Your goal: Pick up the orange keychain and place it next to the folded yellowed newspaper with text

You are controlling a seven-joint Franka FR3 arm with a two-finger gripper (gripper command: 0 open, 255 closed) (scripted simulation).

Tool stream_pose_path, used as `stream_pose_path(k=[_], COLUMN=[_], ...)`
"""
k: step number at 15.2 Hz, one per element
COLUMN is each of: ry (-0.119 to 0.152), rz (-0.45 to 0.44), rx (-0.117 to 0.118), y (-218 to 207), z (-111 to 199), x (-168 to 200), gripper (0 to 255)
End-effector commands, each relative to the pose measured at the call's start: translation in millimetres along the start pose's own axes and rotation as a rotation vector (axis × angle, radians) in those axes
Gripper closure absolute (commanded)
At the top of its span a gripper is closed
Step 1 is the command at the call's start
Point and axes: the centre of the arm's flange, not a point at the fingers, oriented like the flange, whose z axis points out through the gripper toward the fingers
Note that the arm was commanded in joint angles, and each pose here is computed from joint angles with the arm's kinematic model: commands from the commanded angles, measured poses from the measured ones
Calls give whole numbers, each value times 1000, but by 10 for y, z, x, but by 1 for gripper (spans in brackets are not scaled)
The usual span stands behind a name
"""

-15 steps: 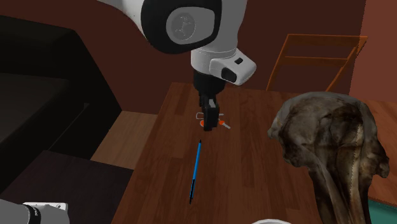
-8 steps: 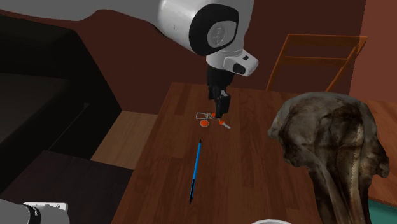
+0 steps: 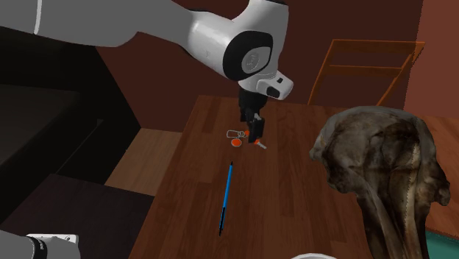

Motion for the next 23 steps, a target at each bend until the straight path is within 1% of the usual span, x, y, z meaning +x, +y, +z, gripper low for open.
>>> stream_pose_path(k=[1,8,9,18,23], ry=[1,1,1,1,1], rz=[0,0,0,0,0], rx=[0,0,0,0,0], y=[1,1,1,0,11], z=[87,86,86,87,-176], x=[-4,-5,-5,-5,-22], gripper=[0,0,255,255,255])
